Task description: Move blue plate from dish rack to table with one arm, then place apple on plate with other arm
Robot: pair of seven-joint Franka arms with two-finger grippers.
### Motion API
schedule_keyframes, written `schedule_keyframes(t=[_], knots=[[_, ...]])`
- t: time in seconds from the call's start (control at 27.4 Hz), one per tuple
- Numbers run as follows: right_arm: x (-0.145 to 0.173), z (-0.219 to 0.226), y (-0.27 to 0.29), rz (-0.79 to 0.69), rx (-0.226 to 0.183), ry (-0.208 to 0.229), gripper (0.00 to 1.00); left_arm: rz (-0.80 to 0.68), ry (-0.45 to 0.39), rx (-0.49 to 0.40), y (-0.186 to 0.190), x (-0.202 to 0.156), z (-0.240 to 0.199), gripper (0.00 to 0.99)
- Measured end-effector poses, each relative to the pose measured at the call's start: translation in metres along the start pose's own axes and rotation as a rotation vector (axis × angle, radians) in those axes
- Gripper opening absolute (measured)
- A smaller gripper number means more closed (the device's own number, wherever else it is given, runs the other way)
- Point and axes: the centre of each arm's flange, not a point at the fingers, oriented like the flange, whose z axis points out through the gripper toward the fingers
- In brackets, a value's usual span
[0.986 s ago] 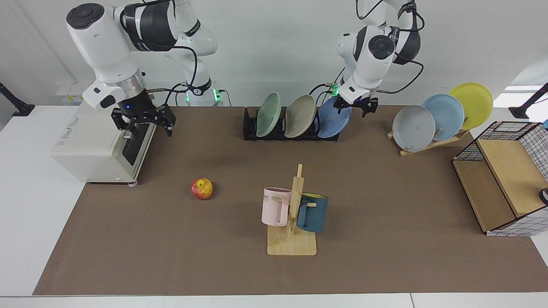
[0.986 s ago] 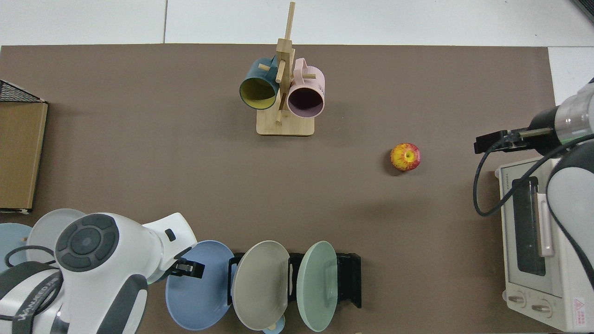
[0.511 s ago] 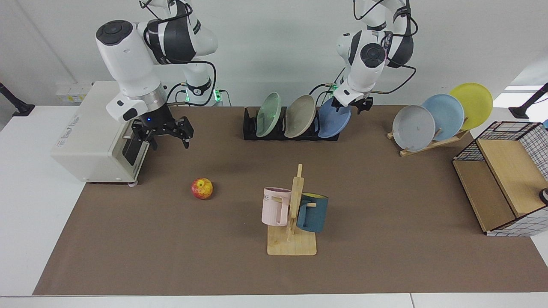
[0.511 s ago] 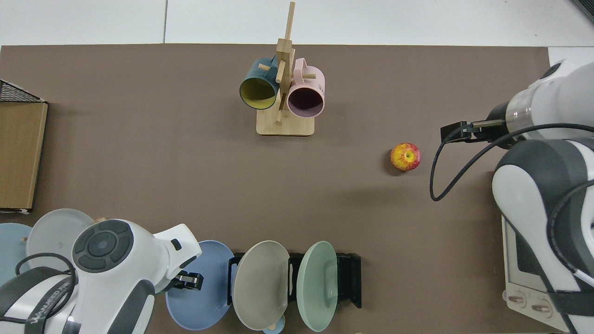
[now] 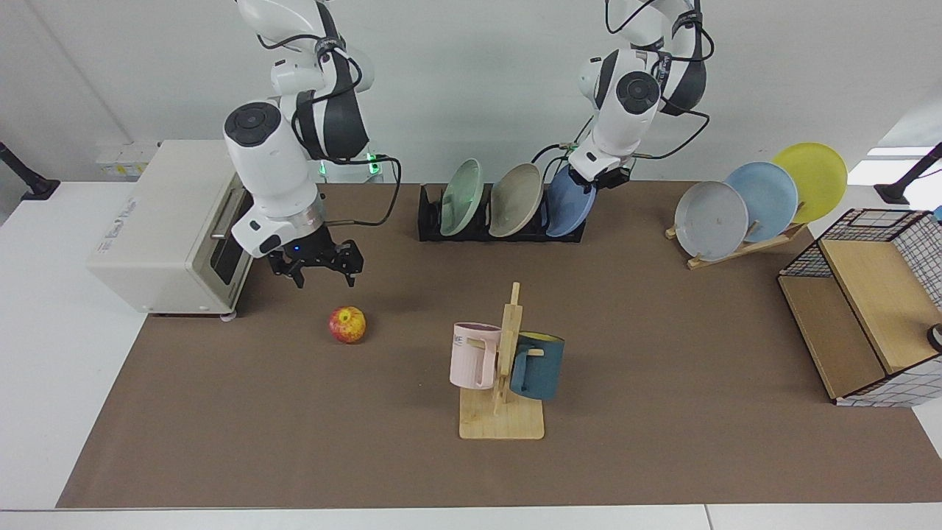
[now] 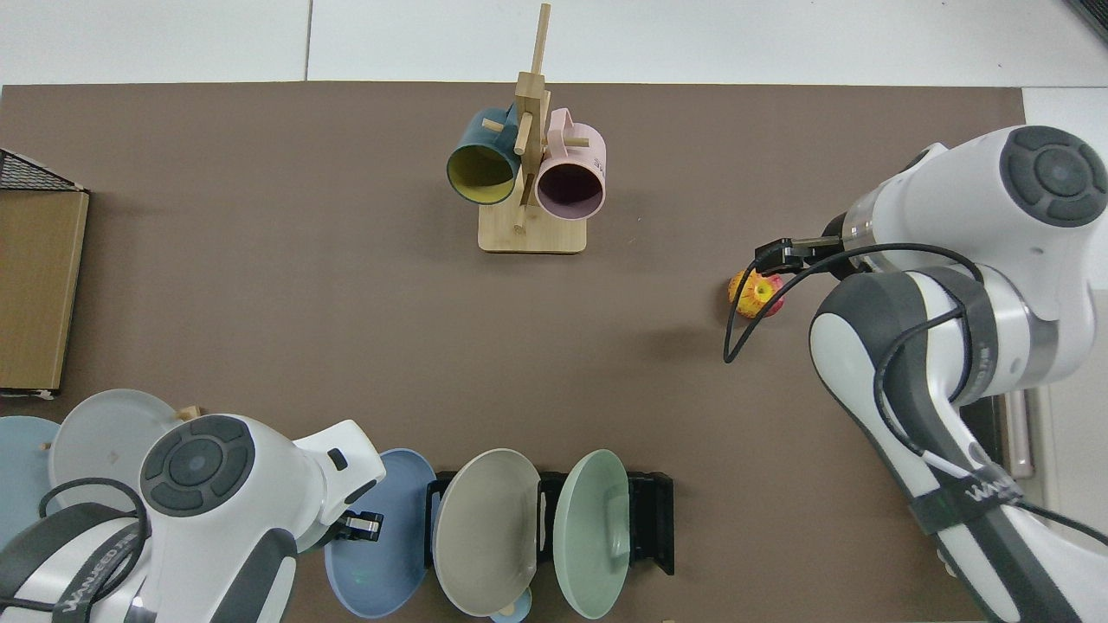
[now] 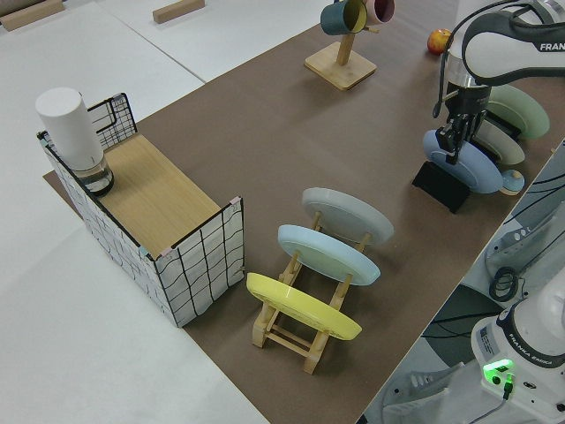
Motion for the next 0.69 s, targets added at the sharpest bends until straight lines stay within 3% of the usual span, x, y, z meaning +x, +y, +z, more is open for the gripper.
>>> schedule_keyframes(t=[0.15, 0.44, 0.69], knots=[[-0.004, 0.022, 0.0, 0.009, -0.005, -0.021, 1.0, 0.004, 0.01, -0.001, 0.003, -0.001, -0.008, 0.137], [0.0, 0.062, 0.0, 0.012, -0.01, -0.015, 1.0, -0.014, 0.015, 0.011, 0.005, -0.005, -0.04, 0.137], [0.004, 0.093, -0.006, 0.004, -0.015, -0.013, 1.0, -0.038, 0.086, 0.034, -0.011, -0.003, -0.089, 0.137]])
